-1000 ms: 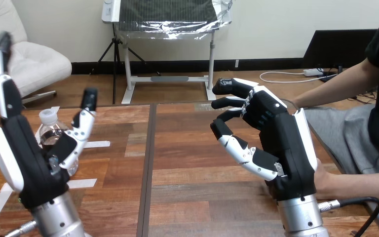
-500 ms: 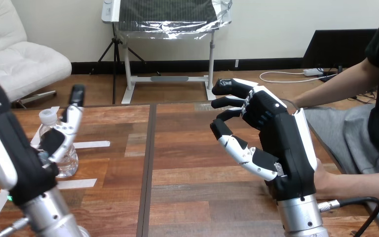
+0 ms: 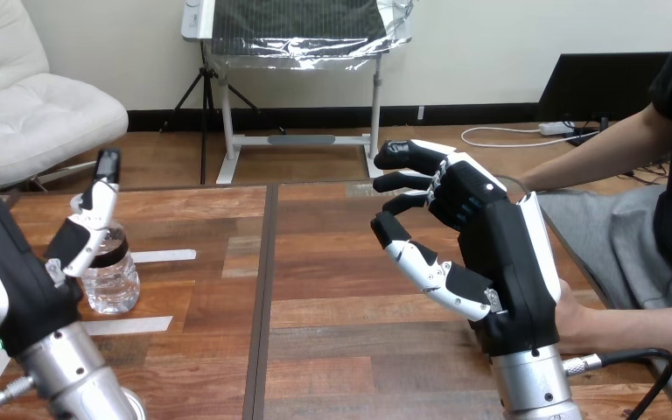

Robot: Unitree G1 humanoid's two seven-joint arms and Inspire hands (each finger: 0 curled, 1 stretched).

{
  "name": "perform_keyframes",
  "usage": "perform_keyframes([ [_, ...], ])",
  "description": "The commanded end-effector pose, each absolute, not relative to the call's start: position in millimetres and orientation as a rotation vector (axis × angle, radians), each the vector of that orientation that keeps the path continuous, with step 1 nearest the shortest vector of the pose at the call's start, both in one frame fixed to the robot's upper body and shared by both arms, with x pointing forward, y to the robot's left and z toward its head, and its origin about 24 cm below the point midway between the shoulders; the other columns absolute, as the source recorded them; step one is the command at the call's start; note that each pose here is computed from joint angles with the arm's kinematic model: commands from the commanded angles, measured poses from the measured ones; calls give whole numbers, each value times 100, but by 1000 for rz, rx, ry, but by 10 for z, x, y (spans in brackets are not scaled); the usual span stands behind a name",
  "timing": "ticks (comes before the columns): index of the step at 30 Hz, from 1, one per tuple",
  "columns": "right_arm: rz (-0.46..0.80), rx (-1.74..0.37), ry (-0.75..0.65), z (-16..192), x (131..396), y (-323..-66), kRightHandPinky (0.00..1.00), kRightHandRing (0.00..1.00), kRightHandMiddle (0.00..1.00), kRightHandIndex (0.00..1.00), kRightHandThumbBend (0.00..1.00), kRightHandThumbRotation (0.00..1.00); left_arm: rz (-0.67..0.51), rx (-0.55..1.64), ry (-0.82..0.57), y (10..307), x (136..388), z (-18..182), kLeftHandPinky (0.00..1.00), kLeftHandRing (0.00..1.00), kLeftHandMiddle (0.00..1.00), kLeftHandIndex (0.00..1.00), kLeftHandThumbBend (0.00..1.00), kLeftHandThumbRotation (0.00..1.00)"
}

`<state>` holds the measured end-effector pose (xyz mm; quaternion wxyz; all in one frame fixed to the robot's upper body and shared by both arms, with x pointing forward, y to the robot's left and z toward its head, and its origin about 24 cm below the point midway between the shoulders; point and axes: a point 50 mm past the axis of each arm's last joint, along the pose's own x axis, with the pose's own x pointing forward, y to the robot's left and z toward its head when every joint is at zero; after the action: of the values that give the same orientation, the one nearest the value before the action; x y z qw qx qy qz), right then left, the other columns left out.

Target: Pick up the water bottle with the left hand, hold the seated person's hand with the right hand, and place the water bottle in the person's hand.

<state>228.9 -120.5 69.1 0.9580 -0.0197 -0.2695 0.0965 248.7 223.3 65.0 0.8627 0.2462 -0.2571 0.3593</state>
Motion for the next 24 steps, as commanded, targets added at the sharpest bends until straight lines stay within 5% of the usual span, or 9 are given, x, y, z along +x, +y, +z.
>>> perform_keyframes([
  [1, 197, -37, -612, 814, 2324, -1202, 54, 65, 71, 69, 47, 9, 718, 519, -552, 2221, 2688, 768, 100, 100, 100, 100, 75, 28],
  [24, 199, -39, -615, 814, 2321, -1204, 55, 65, 71, 69, 47, 10, 688, 508, -382, 2327, 2947, 629, 92, 97, 99, 100, 79, 28],
])
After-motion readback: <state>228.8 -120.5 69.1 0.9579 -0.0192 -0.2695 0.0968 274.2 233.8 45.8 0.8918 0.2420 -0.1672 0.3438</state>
